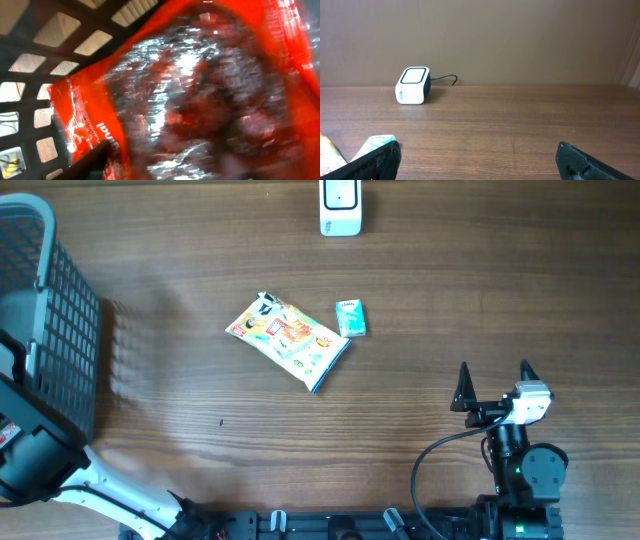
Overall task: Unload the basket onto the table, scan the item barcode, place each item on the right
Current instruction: 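Reach into the basket and grasp the red snack bag with the left gripper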
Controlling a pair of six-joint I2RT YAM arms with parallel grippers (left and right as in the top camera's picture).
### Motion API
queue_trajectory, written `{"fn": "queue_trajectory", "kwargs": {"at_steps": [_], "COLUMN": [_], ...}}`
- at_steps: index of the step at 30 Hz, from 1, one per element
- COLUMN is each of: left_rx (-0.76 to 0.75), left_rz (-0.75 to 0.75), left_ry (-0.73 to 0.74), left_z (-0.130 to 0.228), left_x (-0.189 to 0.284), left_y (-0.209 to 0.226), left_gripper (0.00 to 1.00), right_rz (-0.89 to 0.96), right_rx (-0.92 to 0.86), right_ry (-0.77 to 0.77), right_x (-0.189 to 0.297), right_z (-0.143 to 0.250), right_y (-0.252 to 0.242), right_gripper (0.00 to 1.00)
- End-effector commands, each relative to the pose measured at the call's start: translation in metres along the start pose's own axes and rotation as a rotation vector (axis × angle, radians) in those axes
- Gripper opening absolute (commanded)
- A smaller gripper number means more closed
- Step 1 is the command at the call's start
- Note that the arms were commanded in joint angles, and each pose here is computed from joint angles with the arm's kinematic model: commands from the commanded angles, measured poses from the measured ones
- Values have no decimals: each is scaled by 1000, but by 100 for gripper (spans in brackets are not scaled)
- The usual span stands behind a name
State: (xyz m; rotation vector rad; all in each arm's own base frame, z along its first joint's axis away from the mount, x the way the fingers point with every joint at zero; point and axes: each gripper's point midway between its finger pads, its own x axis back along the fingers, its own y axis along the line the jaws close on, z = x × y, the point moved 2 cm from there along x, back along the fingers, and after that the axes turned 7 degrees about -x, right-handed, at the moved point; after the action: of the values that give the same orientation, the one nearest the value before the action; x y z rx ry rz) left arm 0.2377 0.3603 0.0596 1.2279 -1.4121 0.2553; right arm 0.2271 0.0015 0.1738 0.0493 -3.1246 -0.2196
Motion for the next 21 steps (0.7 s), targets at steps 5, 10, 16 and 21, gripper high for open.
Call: {"fn": "queue_trajectory", "kwargs": {"at_steps": [5,10,16,21], "left_rx": [-3,-11,63,130], "left_rz": [-47,-48,24,191], "left_ry": [32,45,-81,-287], "left_z": [9,8,-22,-49], "left_x": [-12,-2,59,145], "left_y": [10,14,25,34], "left_gripper": [11,4,4,4], "right_rz": [13,13,13,13], "right_rx": [-8,-7,-8,-8], "right_ry": [-11,-11,-11,-11], "right_x": [0,0,0,0], "right_z": [-2,-2,-2,-2], "right_y": [-2,-2,-2,-2], "right_gripper": [100,100,100,100]}}
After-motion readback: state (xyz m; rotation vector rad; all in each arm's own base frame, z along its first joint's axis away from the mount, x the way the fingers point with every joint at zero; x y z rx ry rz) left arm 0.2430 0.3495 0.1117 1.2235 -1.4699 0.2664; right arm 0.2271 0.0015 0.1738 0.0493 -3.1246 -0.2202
